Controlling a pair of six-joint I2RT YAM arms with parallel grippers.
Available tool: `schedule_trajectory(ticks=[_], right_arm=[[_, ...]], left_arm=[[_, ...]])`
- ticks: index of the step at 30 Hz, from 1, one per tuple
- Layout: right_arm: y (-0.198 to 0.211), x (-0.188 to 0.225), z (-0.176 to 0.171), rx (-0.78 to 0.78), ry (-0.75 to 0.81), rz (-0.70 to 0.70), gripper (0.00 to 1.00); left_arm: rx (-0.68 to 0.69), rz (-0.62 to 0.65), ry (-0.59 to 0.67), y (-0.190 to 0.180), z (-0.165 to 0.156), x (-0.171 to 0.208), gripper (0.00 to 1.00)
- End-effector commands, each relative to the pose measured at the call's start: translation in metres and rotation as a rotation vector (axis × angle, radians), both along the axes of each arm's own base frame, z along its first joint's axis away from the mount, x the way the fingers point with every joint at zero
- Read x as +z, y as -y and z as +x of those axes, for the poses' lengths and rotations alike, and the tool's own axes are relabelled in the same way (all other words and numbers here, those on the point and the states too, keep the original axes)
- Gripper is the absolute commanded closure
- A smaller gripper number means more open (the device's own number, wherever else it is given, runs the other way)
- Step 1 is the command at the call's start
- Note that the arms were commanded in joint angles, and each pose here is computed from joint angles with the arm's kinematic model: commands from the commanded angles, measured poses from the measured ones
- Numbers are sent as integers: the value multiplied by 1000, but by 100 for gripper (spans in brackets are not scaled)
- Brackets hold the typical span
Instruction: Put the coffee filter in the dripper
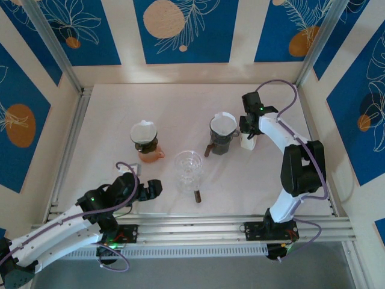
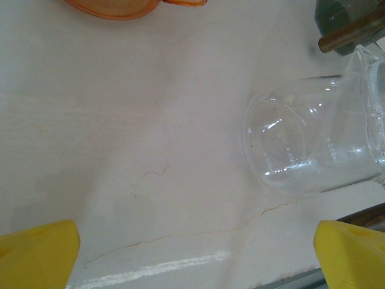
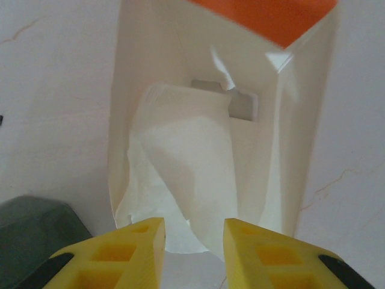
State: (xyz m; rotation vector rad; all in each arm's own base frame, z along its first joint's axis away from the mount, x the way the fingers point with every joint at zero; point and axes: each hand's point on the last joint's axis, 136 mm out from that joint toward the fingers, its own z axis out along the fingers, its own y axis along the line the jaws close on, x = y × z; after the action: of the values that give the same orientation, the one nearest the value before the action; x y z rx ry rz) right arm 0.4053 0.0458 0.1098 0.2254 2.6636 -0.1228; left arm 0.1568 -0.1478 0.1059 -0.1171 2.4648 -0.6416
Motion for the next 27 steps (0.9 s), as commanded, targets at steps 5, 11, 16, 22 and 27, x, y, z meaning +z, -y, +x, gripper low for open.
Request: schedule_trajectory(ticks=[5, 11, 16, 22, 27], right_arm=[[-5, -7, 4, 19, -15, -24, 68], [0, -13, 5, 1, -37, -81, 75], [2, -8, 6, -2, -18, -119, 83], [6, 12, 9, -26, 46, -139, 98], [7, 37, 6, -32, 105, -125, 100]], left_arm=[[11, -8, -12, 1, 1, -3, 0], [12, -7, -16, 0, 0, -4, 0], [12, -9, -16, 0, 0, -4, 0], [11, -11, -19, 0, -1, -4, 0], [15, -15, -19, 0, -1, -4, 0]])
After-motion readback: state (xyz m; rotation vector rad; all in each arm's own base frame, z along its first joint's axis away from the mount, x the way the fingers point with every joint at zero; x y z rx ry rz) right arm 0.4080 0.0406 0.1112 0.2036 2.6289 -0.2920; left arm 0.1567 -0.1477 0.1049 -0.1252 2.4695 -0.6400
